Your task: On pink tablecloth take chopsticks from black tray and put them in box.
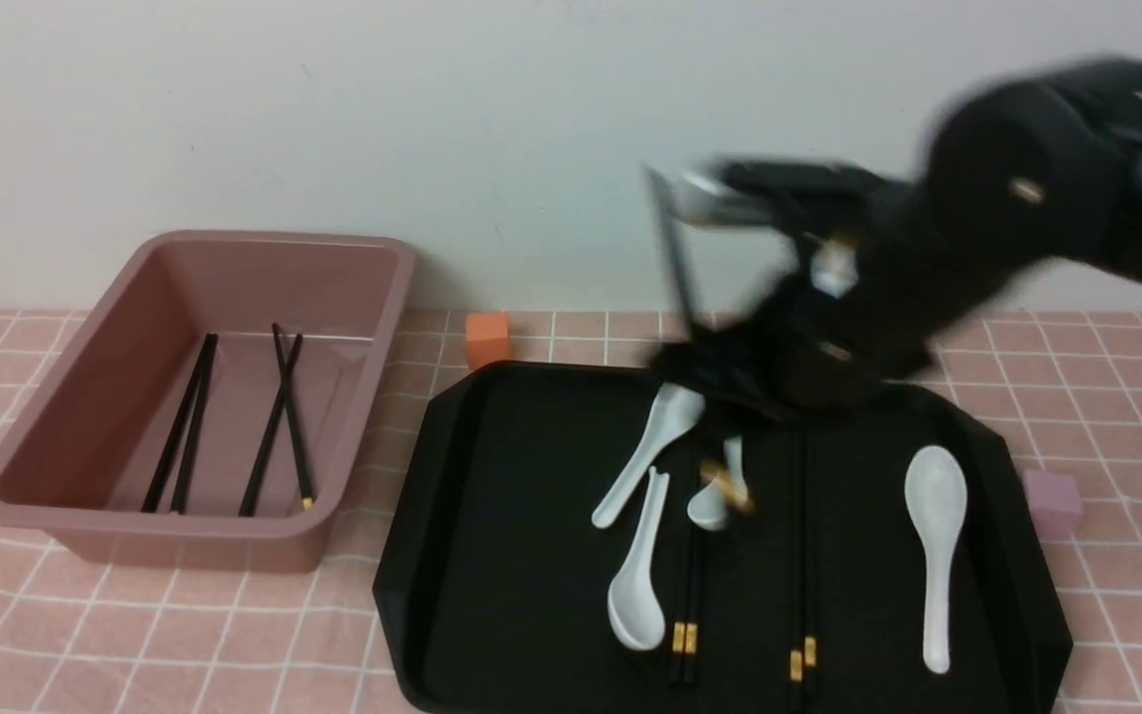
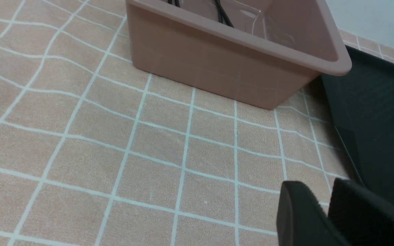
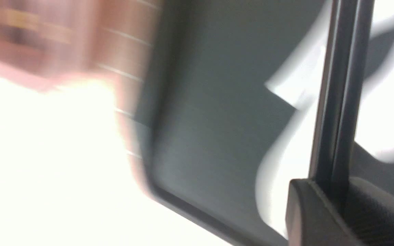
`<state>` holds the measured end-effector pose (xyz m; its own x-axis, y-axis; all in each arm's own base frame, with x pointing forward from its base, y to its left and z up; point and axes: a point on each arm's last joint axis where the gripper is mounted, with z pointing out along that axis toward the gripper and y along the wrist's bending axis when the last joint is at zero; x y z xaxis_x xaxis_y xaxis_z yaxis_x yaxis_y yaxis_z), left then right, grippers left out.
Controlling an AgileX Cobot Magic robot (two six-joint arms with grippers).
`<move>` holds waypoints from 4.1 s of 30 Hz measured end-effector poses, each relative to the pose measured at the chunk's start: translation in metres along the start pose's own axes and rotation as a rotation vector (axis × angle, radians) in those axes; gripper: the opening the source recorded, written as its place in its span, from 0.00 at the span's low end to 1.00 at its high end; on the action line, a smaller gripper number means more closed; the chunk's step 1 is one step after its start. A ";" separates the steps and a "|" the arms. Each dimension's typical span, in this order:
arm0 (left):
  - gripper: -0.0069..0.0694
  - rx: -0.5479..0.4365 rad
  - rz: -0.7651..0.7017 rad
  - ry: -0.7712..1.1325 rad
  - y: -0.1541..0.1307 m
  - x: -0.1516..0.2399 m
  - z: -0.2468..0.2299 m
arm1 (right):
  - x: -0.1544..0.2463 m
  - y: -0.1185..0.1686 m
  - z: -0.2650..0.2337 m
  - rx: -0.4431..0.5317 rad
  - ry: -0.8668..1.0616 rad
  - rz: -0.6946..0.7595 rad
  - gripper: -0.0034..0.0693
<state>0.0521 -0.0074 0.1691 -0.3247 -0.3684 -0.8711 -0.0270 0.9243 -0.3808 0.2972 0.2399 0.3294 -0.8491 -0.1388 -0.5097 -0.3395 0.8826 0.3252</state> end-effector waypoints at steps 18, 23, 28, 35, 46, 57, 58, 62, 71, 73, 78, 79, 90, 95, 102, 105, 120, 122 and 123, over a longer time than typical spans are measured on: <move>0.33 0.000 0.000 0.000 0.000 0.000 0.000 | -0.065 0.115 0.166 -0.223 -0.195 -0.205 0.37; 0.33 0.000 0.000 0.000 0.000 0.000 0.000 | -0.066 0.110 0.155 -0.218 -0.132 -0.203 0.71; 0.33 0.000 0.000 0.000 0.000 0.000 0.000 | -0.069 0.111 0.096 -0.183 -0.053 -0.319 0.74; 0.34 0.000 0.000 0.000 0.000 0.000 0.000 | -0.082 0.124 -0.049 -0.272 -0.247 -0.375 0.37; 0.36 0.000 0.000 0.000 0.000 0.000 0.000 | -0.011 0.080 -0.173 -0.181 -0.176 -0.452 0.03; 0.36 0.000 0.000 0.000 0.000 0.000 0.000 | 0.079 0.014 -0.185 -0.001 -0.027 -0.476 0.03; 0.37 0.000 0.000 0.000 0.000 0.000 0.000 | 0.086 0.009 -0.190 0.003 -0.033 -0.478 0.03; 0.37 0.000 0.000 0.000 0.000 0.000 0.000 | 0.112 -0.009 -0.204 0.023 -0.052 -0.477 0.03; 0.38 0.000 0.000 0.000 0.000 0.000 0.000 | 0.205 -0.098 -0.177 0.151 -0.334 -0.228 0.03; 0.38 0.000 0.000 0.000 0.000 0.000 0.000 | 0.231 -0.121 -0.156 0.205 -0.463 -0.153 0.03; 0.38 0.000 0.000 0.000 0.000 0.000 0.000 | 0.279 -0.156 -0.117 0.336 -0.721 -0.060 0.03; 0.38 0.000 0.000 0.000 0.000 0.000 0.000 | 0.282 -0.158 -0.113 0.344 -0.727 -0.054 0.03; 0.39 -0.001 0.000 0.002 0.000 0.000 0.000 | 0.320 -0.176 -0.081 0.405 -0.759 -0.008 0.03; 0.40 -0.001 0.000 0.004 0.000 0.000 0.000 | 0.320 -0.176 -0.081 0.410 -0.753 -0.011 0.03; 0.40 -0.001 0.000 0.004 0.000 0.000 0.000 | 0.320 -0.176 -0.082 0.416 -0.751 -0.017 0.03; 0.40 -0.001 0.000 0.004 0.000 0.000 0.000 | 0.320 -0.176 -0.082 0.416 -0.751 -0.017 0.03; 0.40 -0.001 0.000 0.004 0.000 0.000 0.000 | 0.320 -0.176 -0.082 0.416 -0.751 -0.017 0.04; 0.40 -0.001 0.000 0.004 0.000 0.000 0.000 | 0.320 -0.176 -0.082 0.416 -0.751 -0.017 0.04; 0.40 -0.001 0.000 0.004 0.000 0.000 0.000 | 0.320 -0.176 -0.082 0.416 -0.751 -0.017 0.04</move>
<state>0.0519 -0.0075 0.1687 -0.3290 -0.3679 -0.8697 -0.0280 0.9244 -0.3804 0.0522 0.0034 0.1738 -0.3023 0.0506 -0.9519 -0.0494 0.9964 0.0687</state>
